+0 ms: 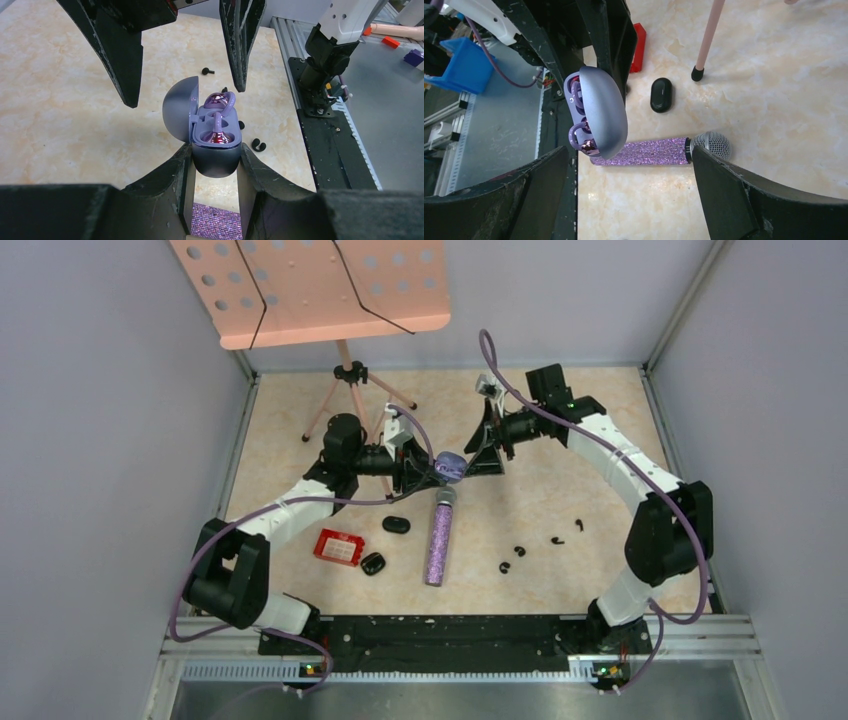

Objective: Insert the wireless bluetooth earbuds into the charging case
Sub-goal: Adjust the earbud with the charging case.

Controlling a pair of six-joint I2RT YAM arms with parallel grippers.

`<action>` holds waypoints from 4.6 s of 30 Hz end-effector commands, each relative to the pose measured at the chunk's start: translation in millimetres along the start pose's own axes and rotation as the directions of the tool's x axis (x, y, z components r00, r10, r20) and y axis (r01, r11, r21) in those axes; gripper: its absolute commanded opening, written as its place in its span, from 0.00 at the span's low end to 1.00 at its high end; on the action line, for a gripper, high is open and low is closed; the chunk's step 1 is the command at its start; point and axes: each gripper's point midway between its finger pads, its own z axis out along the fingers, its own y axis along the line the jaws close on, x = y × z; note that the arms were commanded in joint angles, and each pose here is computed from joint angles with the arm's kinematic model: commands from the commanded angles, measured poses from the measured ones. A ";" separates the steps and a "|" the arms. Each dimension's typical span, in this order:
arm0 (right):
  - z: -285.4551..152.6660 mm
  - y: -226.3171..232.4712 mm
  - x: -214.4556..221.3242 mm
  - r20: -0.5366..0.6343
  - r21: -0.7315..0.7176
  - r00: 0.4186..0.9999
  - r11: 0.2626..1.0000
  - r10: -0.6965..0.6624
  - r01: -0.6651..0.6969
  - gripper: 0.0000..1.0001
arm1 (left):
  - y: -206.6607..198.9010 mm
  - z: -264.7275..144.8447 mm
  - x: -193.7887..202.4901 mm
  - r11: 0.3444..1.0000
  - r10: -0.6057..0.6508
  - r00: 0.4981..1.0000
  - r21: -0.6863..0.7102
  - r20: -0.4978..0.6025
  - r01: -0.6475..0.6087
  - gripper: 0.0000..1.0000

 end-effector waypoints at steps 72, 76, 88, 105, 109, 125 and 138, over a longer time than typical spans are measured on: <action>15.0 43.7 -11.9 -0.305 0.041 0.750 0.778 -0.587 0.627 0.26 | -2.9 -11.1 -14.2 0.997 0.048 0.998 -0.063 0.044 -0.045 0.00; 18.9 44.6 -10.6 -0.300 0.028 0.749 0.780 -0.591 0.626 0.25 | -3.7 -10.8 -14.4 0.997 0.048 0.998 -0.060 0.045 -0.045 0.00; 29.9 43.5 -15.0 -0.297 0.030 0.746 0.775 -0.596 0.631 0.23 | -4.8 -11.4 -13.2 0.997 0.049 0.998 -0.058 0.040 -0.046 0.00; 34.6 41.9 -5.4 -0.280 0.049 0.770 0.793 -0.573 0.607 0.00 | -9.8 -16.2 -23.0 0.996 0.092 0.994 -0.019 0.058 -0.091 0.00; 34.0 42.2 -11.5 -0.196 0.062 0.813 0.820 -0.548 0.568 0.00 | -11.7 -15.6 -26.4 0.995 0.098 0.993 -0.001 0.061 -0.098 0.00; 28.7 50.7 -28.3 -0.035 0.097 0.839 0.833 -0.544 0.544 0.00 | -14.0 -20.0 -37.2 0.994 0.109 0.991 0.015 0.080 -0.110 0.00; 23.9 55.2 -29.6 0.016 0.130 0.848 0.842 -0.529 0.523 0.00 | -14.4 -29.5 -47.9 0.995 0.100 0.991 0.020 0.089 -0.102 0.00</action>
